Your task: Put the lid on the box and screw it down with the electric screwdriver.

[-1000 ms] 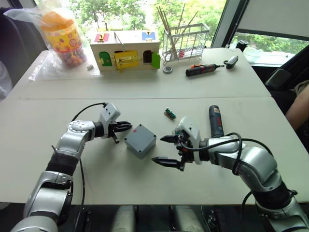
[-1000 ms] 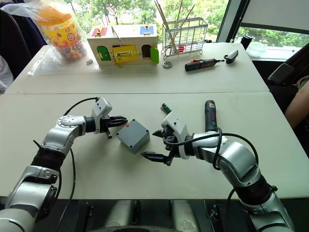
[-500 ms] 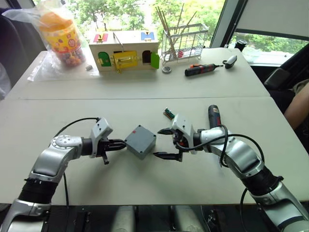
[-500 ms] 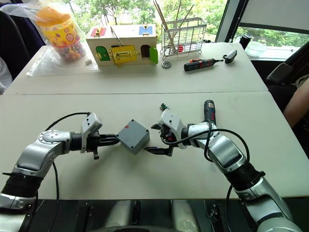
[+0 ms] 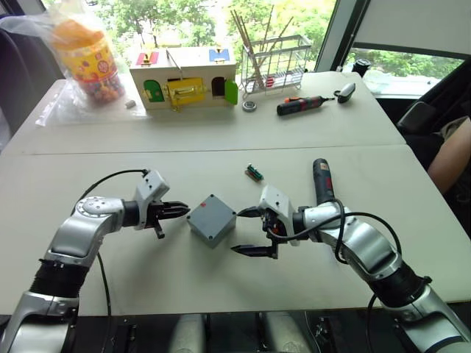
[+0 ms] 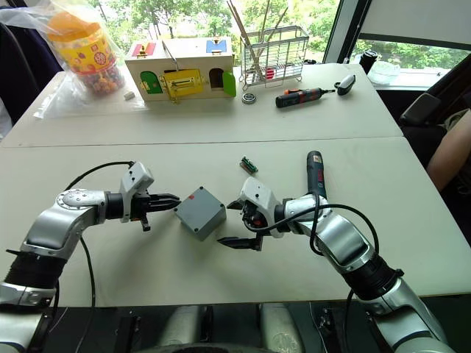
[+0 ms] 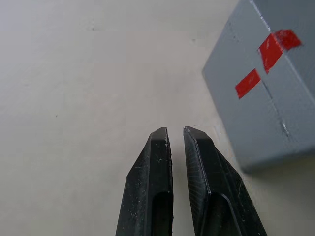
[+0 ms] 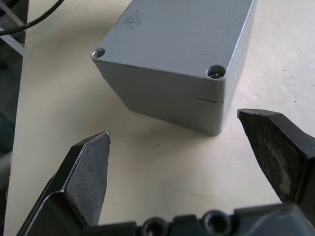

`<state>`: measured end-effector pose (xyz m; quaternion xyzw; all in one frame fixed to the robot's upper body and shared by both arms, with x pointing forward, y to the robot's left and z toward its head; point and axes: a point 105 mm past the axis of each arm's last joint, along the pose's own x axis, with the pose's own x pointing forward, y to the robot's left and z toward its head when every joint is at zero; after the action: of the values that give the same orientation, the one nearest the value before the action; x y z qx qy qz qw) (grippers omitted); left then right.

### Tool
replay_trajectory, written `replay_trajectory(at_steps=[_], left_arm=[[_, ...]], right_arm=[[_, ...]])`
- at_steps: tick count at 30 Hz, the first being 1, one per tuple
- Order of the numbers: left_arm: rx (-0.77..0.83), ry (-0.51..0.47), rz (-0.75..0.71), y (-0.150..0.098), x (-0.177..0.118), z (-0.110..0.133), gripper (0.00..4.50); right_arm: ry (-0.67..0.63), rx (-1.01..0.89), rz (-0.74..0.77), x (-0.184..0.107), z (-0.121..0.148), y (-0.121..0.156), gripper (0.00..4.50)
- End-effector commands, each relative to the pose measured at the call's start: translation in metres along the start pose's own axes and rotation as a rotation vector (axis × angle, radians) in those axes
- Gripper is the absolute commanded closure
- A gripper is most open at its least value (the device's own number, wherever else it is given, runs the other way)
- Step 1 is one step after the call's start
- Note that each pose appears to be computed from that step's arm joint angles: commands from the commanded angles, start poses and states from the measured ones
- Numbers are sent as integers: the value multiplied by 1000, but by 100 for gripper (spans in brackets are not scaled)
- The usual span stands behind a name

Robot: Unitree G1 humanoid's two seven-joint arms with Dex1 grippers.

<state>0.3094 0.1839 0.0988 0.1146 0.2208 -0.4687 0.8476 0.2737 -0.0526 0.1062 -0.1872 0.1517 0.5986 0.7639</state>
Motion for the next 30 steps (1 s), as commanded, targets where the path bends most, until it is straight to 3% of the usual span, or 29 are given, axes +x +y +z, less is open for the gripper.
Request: replay_trajectory(at_steps=[1,5,9,22,26,30], left_arm=[[24,-9,-103,-20,-4,5,405],[14,-27,-158,-36,8,5,405],[-3,-86,-106,-29,23,15,405],[40,-125,-59,-15,36,26,405],[53,-114,-46,-14,34,24,405],[53,-78,50,8,10,18,405]], right_arm=[[-29,-44,-39,-3,10,-7,5],[-32,-52,-45,0,12,-9,5],[-41,-50,-22,2,14,-3,5],[-41,-12,-25,0,14,5,5],[-10,-13,-64,-1,9,2,5],[-11,-2,-79,-4,9,0,5]])
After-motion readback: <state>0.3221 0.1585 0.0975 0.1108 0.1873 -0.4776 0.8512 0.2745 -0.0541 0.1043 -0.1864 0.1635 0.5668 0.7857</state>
